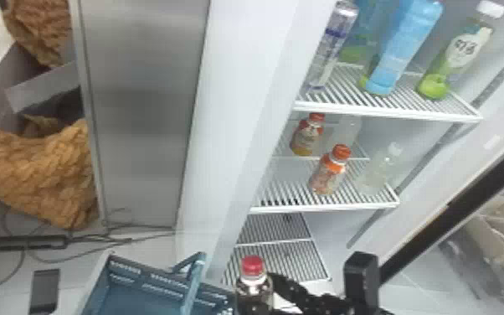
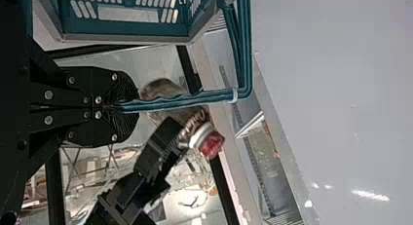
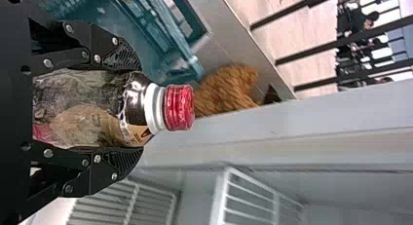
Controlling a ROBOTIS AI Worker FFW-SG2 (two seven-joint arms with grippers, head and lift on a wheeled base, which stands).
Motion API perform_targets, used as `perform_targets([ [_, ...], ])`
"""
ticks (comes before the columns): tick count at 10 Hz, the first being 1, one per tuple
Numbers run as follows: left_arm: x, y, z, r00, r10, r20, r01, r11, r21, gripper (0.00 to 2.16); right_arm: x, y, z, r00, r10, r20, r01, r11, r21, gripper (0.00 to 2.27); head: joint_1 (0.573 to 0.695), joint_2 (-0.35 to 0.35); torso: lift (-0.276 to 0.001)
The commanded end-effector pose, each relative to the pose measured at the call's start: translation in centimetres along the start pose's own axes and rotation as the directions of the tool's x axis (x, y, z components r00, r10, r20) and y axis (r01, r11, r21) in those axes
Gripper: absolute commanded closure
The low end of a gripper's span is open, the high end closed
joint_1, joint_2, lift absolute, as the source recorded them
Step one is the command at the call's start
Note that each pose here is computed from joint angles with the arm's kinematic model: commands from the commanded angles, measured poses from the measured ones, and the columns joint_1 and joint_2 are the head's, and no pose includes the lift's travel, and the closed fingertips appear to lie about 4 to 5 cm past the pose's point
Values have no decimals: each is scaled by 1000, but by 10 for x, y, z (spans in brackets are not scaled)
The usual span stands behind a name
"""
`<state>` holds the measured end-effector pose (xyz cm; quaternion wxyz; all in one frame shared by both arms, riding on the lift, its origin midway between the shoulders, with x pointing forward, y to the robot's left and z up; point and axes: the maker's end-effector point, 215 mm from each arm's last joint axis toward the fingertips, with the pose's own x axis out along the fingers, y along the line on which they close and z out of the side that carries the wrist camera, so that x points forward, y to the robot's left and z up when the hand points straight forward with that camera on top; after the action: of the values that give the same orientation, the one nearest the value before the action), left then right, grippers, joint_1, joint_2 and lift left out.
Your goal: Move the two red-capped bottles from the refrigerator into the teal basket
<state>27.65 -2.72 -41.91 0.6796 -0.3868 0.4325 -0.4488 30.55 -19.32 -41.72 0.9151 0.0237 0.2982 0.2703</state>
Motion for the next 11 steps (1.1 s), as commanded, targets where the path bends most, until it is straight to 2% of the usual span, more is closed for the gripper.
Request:
perform_targets([
  [1,-1,0,1,1000,1,2,-1,1000,0,1164,16,3,-14,999,37,-29,-36,999,27,800,695,-350,-224],
  [3,-1,1,0,1000,2,4,-2,1000,-5,1164,36,4,-30,994,103,-45,-99,992,80,800,695,-350,-224],
  [7,-2,1,1,1000,2,7,-2,1000,-6,1164,57,17,-33,983,184,-26,-179,976,123,795,695,-350,-224],
  [9,0,-2,0,1000,-7,5,7,1000,-8,1164,60,16,-40,980,195,-24,-189,969,158,628,695,-347,-224],
  [11,1,-5,-4,1000,-20,0,20,1000,-18,1164,67,14,-42,980,200,-19,-194,964,180,340,695,-350,-224],
])
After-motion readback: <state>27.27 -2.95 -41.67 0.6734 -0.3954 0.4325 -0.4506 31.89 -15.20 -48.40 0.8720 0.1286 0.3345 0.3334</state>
